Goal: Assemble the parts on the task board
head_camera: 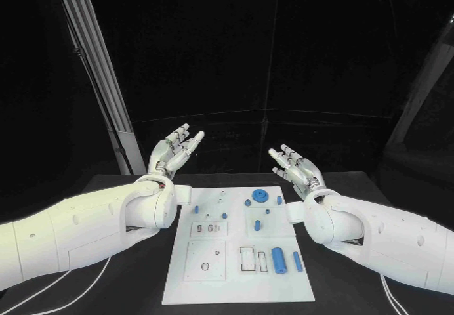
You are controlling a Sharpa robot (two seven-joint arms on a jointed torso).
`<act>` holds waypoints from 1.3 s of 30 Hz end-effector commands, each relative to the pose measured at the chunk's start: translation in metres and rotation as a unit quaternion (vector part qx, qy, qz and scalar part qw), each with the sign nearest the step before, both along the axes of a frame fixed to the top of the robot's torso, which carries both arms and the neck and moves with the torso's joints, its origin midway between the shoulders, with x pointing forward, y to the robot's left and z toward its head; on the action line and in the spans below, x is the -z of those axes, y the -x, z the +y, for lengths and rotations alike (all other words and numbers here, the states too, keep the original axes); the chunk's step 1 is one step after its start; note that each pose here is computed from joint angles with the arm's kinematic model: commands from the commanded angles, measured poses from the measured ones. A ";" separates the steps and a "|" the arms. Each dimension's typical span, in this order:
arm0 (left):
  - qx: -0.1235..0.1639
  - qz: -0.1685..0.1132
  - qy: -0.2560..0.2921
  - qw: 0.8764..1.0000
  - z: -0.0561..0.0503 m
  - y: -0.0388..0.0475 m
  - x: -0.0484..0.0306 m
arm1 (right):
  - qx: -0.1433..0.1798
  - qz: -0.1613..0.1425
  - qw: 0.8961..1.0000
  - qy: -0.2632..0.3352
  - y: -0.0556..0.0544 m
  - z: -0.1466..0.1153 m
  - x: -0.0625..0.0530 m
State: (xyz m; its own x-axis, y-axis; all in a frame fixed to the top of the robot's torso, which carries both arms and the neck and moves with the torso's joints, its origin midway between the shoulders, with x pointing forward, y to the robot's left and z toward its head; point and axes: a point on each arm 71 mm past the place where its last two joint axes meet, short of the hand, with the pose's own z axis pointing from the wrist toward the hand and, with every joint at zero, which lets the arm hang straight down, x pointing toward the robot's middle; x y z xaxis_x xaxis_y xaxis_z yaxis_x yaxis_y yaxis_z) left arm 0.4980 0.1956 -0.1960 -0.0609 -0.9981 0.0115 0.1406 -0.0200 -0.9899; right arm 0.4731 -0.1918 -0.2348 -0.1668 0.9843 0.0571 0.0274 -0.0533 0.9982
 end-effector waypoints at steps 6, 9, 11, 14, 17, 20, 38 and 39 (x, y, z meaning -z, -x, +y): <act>0.021 -0.054 0.041 0.997 0.010 0.0021 -0.0084 | -0.070 -0.042 0.995 0.063 -0.003 -0.010 0.001; 0.024 -0.055 0.044 0.997 0.014 0.0030 -0.0087 | -0.058 -0.062 0.993 0.086 -0.006 -0.017 0.000; 0.025 -0.055 0.045 0.997 0.016 0.0040 -0.0089 | -0.055 -0.076 0.990 0.104 -0.008 -0.021 -0.001; 0.029 -0.055 0.048 0.997 0.019 0.0055 -0.0091 | -0.056 -0.095 0.985 0.131 -0.010 -0.026 -0.004; 0.037 -0.056 0.047 0.997 0.020 0.0079 -0.0098 | -0.066 -0.117 0.977 0.163 -0.012 -0.028 -0.007; 0.050 -0.056 0.046 0.996 0.020 0.0114 -0.0108 | -0.083 -0.143 0.964 0.208 -0.016 -0.028 -0.013; 0.118 -0.006 0.103 0.988 0.007 0.0404 -0.0150 | -0.160 -0.212 0.784 0.561 -0.047 0.000 -0.046; 0.120 -0.004 0.106 0.987 0.006 0.0410 -0.0149 | -0.161 -0.214 0.777 0.570 -0.047 0.002 -0.047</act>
